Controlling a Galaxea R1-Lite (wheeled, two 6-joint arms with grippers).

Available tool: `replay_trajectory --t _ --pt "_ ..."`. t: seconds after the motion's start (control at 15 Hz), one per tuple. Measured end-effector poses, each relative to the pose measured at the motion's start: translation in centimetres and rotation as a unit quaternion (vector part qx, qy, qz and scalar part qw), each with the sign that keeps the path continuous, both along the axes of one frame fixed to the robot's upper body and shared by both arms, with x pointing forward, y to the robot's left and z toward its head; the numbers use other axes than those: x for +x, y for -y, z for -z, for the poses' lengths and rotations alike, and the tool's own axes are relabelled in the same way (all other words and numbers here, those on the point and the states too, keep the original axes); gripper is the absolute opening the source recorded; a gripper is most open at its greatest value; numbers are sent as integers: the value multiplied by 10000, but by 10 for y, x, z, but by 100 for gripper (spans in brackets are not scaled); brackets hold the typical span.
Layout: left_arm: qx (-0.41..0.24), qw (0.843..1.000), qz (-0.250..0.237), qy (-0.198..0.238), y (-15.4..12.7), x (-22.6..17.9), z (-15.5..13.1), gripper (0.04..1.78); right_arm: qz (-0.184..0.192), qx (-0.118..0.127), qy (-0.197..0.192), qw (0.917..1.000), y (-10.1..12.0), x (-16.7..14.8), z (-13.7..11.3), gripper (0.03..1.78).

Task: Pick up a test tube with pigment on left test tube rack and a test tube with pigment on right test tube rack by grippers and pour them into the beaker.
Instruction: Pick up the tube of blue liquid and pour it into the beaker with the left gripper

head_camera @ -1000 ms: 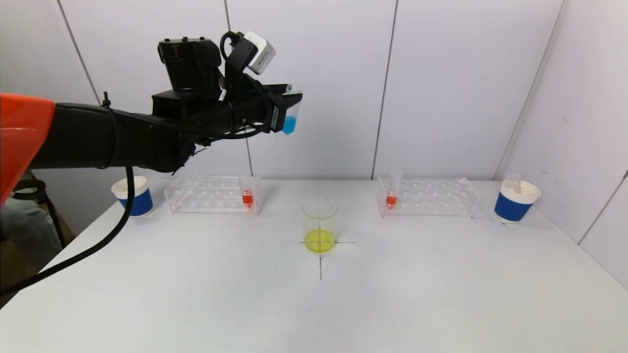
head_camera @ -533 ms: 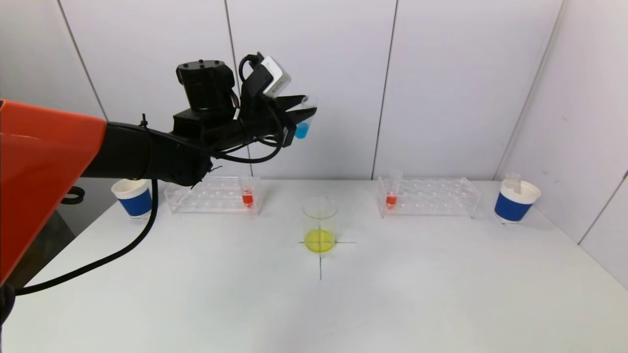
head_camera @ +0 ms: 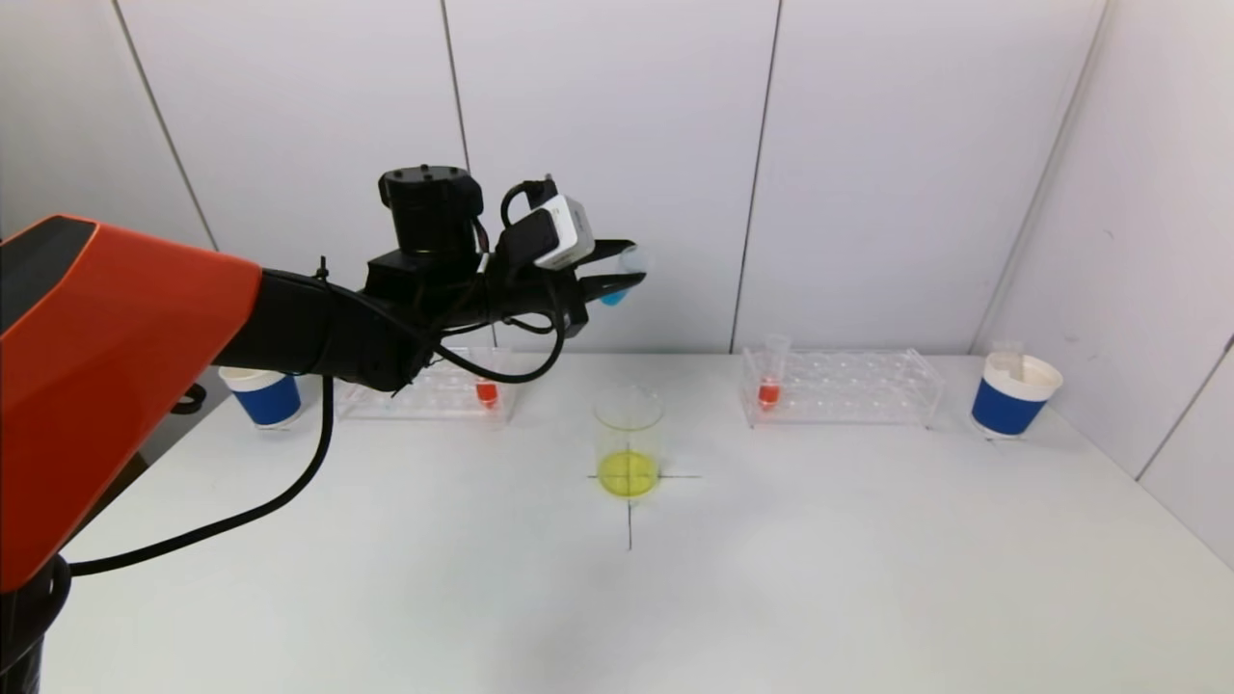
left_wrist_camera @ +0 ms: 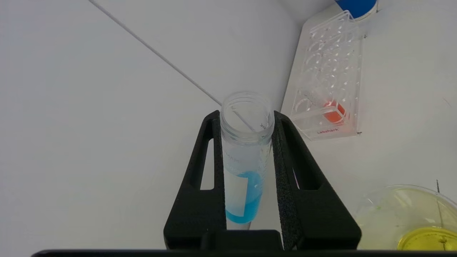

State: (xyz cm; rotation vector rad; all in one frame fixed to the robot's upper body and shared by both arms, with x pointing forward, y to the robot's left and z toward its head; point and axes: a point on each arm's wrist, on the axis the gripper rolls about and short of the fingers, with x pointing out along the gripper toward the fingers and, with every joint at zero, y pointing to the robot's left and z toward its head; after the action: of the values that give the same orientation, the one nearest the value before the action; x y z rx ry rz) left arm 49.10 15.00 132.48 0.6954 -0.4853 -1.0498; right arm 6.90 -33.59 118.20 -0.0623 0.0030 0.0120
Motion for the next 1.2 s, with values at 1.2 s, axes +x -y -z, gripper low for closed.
replay_trajectory --t 1.2 --pt "922 9837 496 1464 -8 3 59 42 0 0 2 10000 0 0 0 177"
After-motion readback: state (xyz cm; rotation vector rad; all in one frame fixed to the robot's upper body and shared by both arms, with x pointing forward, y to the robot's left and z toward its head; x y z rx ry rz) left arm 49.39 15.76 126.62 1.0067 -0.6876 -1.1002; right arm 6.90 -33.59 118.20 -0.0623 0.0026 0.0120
